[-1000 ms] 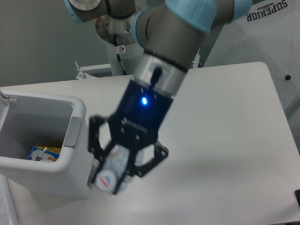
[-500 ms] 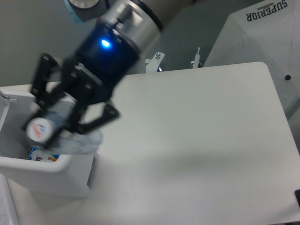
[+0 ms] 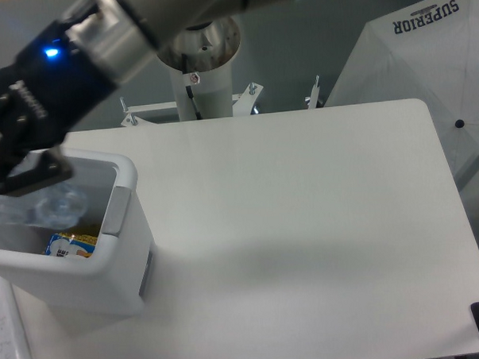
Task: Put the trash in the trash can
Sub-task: 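Lift the bottle and carry it over the trash bin, then lower the bottle into the bin and open the gripper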
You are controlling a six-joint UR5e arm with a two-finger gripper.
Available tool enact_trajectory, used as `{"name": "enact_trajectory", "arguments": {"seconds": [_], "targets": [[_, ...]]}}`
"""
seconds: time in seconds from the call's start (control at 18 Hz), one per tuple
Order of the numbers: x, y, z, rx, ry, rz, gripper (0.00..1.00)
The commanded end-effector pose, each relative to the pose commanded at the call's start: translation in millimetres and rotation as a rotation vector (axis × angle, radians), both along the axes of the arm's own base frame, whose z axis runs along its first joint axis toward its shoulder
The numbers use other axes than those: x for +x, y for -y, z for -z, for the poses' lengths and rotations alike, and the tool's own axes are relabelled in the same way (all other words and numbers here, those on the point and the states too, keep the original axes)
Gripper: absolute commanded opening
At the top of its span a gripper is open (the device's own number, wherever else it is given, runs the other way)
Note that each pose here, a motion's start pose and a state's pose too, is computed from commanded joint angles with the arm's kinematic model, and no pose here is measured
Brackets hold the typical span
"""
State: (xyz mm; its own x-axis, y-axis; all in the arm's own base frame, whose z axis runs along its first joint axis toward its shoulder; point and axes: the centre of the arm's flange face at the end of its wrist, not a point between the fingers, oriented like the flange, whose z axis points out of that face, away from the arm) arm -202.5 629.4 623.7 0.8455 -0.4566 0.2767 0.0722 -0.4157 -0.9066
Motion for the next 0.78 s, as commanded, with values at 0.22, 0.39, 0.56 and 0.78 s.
{"name": "enact_trajectory", "arguments": {"seconds": [0.22, 0.39, 0.56, 0.78], "targets": [[5, -1, 9, -0.013, 0.011, 0.009, 0.04], [5, -3, 12, -0.008, 0.007, 0.011, 0.05], [9, -6, 24, -0.024, 0.015, 0.019, 0.07], [6, -6, 51, -0.049, 0.024, 0.021, 0.11]]}}
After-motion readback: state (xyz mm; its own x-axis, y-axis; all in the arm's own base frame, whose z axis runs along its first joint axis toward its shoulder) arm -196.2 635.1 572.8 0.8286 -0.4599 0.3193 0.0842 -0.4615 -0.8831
